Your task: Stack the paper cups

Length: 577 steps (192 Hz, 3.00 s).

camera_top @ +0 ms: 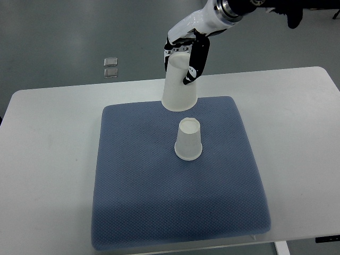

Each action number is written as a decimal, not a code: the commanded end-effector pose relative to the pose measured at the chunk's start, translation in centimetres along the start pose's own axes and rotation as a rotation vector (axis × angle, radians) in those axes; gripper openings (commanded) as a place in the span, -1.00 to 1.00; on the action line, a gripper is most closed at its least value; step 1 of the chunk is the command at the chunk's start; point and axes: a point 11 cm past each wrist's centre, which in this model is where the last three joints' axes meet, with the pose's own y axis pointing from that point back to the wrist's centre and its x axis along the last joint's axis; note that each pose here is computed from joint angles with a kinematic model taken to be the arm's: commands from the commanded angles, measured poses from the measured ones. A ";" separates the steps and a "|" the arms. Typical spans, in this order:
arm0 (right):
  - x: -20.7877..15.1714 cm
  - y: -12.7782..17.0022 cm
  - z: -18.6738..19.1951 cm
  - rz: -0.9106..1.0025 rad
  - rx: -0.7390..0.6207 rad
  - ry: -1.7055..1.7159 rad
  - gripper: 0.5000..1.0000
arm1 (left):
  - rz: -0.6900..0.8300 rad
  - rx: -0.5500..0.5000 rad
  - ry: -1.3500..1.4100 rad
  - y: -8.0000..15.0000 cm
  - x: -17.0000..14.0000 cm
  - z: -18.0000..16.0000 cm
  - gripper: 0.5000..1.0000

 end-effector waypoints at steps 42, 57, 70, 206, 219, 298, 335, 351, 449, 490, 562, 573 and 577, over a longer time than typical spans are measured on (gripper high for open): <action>-1.3 -1.3 1.0 -0.019 -0.004 -0.027 -0.38 | 0.001 0.000 0.000 0.0 0.0 0.0 1.00; -1.5 -1.5 1.3 -0.021 -0.005 -0.034 -0.38 | 0.001 0.000 0.000 0.0 0.0 0.0 1.00; -1.7 -1.6 1.5 -0.019 -0.006 -0.040 -0.38 | 0.001 0.000 0.000 0.0 0.0 0.0 1.00; -4.5 -3.7 3.1 -0.046 -0.020 -0.082 -0.37 | 0.004 0.000 0.000 0.0 0.2 0.0 1.00; -4.8 -3.9 3.2 -0.048 -0.020 -0.084 -0.37 | 0.003 0.000 0.000 0.0 0.1 0.0 1.00; -5.5 -4.2 3.0 -0.044 -0.013 -0.088 -0.35 | 0.003 0.000 0.000 0.0 0.1 0.0 1.00; -5.9 -4.5 3.2 -0.042 -0.012 -0.097 -0.34 | 0.003 0.001 0.001 0.0 0.1 -0.1 1.00; -6.1 -4.7 3.3 -0.046 -0.012 -0.102 -0.34 | 0.003 0.001 0.001 0.0 0.1 -0.1 1.00; -7.0 -5.3 4.2 -0.048 -0.033 -0.110 -0.33 | 0.004 0.001 0.001 0.0 0.1 -0.1 1.00; -7.1 -5.6 3.9 -0.044 -0.032 -0.106 -0.29 | 0.004 0.000 0.001 0.0 0.2 -0.1 1.00; -7.8 -6.3 3.8 -0.051 -0.028 -0.106 -0.16 | 0.006 0.001 0.001 0.0 0.2 -0.1 1.00; -8.0 -6.5 3.7 -0.056 -0.027 -0.106 -0.16 | 0.006 0.000 0.001 0.0 0.2 -0.1 1.00; -8.0 -6.5 3.7 -0.056 -0.027 -0.106 -0.16 | 0.008 0.001 0.001 0.0 0.2 -0.1 1.00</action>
